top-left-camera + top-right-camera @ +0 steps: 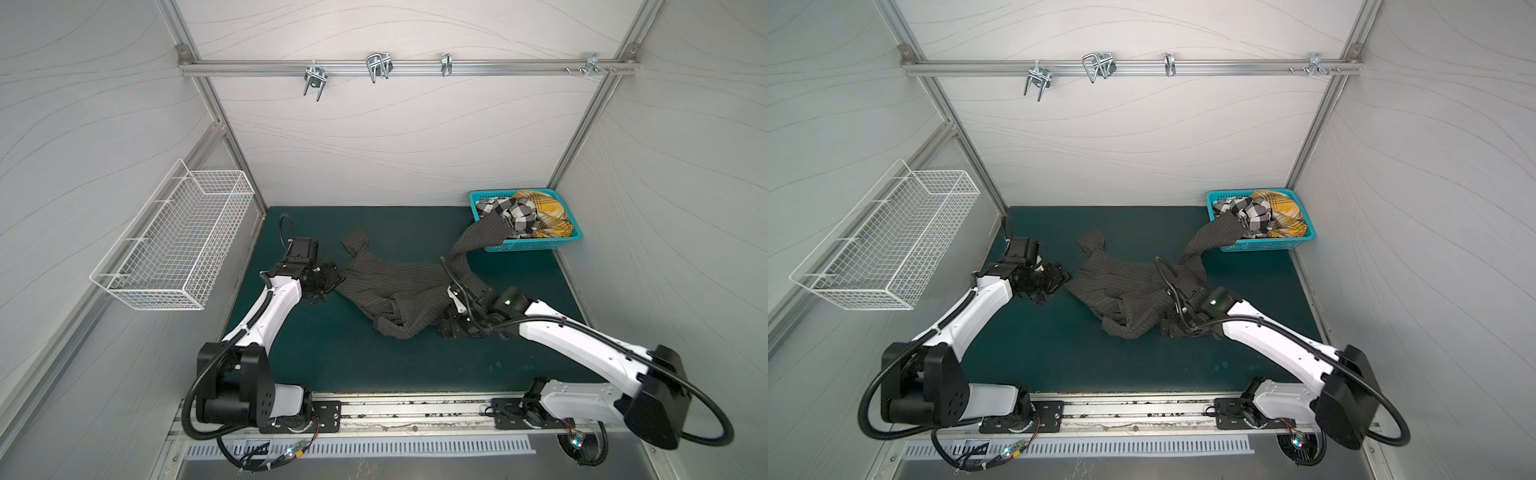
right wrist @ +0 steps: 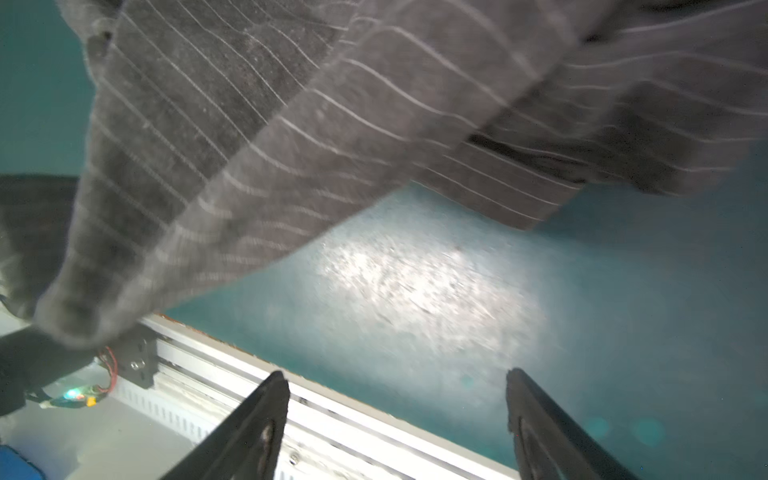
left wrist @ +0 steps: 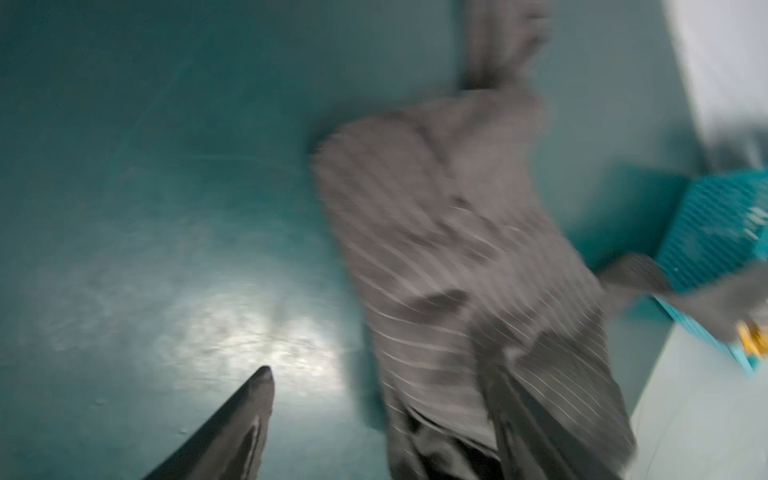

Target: Fold and stack the long sleeve shirts

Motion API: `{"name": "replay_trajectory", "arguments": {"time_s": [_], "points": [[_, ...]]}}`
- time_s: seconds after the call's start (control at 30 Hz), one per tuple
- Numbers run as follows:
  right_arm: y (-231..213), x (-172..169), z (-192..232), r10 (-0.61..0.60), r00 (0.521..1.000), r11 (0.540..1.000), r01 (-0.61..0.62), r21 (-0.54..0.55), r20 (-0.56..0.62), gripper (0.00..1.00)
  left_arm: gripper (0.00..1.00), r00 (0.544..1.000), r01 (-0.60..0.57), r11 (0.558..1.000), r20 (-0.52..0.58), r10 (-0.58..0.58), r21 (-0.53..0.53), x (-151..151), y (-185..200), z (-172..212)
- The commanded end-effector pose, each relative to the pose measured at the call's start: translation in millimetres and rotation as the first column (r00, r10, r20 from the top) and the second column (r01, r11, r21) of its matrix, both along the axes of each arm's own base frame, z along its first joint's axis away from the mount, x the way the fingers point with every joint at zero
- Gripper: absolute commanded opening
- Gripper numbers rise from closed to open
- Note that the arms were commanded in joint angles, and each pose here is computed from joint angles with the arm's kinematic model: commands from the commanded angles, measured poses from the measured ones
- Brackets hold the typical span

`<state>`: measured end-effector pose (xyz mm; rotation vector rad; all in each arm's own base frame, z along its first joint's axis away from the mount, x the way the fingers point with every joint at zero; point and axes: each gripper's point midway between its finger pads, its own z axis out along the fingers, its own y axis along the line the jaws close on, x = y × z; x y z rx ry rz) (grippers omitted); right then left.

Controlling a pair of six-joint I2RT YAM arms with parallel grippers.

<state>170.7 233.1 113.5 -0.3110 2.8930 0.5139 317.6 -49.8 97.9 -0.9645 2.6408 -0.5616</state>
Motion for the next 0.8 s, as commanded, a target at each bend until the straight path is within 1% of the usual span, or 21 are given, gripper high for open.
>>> {"name": "replay_trajectory", "arguments": {"time_s": [0.0,0.1,0.13,0.2,0.23,0.27,0.3,0.33,0.37,0.4,0.43,0.5,0.57,0.67,0.73,0.77], "points": [[31,11,-9,-0.035,0.998,0.999,0.037,0.032,-0.058,0.83,0.98,0.998,0.044,0.992,0.048,-0.039,-0.122,28,-17,-10],[34,25,-20,-0.072,0.995,0.997,0.071,-0.013,-0.074,0.84,1.0,0.998,0.058,0.981,0.034,-0.052,-0.186,45,-29,-26],[34,29,-23,-0.088,0.992,0.996,0.088,-0.003,-0.089,0.84,0.99,0.999,0.047,0.981,0.031,-0.042,-0.189,48,-30,-31],[31,41,-30,-0.131,0.984,0.991,0.133,0.015,-0.118,0.83,0.92,0.999,0.028,0.982,0.03,-0.023,-0.189,57,-28,-39],[28,47,-32,-0.15,0.981,0.988,0.153,0.014,-0.124,0.82,0.85,0.999,0.027,0.982,0.037,-0.02,-0.188,61,-28,-40],[22,55,-33,-0.175,0.976,0.984,0.179,0.021,-0.132,0.76,0.74,0.999,0.027,0.981,0.038,-0.02,-0.191,65,-29,-42],[18,64,-33,-0.187,0.973,0.98,0.194,0.038,-0.137,0.59,0.58,0.999,0.03,0.979,0.04,-0.023,-0.2,70,-30,-42],[14,73,-32,-0.2,0.971,0.977,0.208,0.051,-0.134,0.38,0.39,0.999,0.035,0.979,0.046,-0.027,-0.203,74,-31,-41],[8,80,-31,-0.212,0.969,0.974,0.22,0.051,-0.126,0.22,0.05,0.998,0.035,0.979,0.053,-0.025,-0.202,78,-31,-38],[1,89,-27,-0.22,0.968,0.973,0.227,0.047,-0.116,0.06,0.0,0.998,0.031,0.979,0.061,-0.019,-0.2,81,-30,-33],[-7,97,-24,-0.229,0.967,0.972,0.234,0.033,-0.11,0.0,0.0,0.997,0.03,0.979,0.08,-0.014,-0.199,83,-30,-25],[-23,107,-5,-0.228,0.971,0.973,0.229,0.002,-0.072,0.0,0.0,0.99,0.025,0.985,0.14,-0.001,-0.171,83,-25,6],[-36,116,31,-0.204,0.978,0.979,0.204,-0.012,0.039,0.0,0.0,0.972,0.004,0.995,0.234,0.02,-0.102,73,-13,52],[-53,120,89,-0.158,0.966,0.986,0.167,-0.026,0.205,0.0,0.0,0.919,-0.047,0.999,0.391,0.047,-0.007,50,7,128],[-63,121,120,-0.157,0.945,0.985,0.17,-0.019,0.288,0.0,0.0,0.878,-0.073,0.997,0.475,0.061,0.007,36,12,165],[-67,120,132,-0.166,0.937,0.985,0.175,-0.002,0.308,0.0,0.0,0.86,-0.081,0.997,0.505,0.068,0.005,28,14,179]]}}
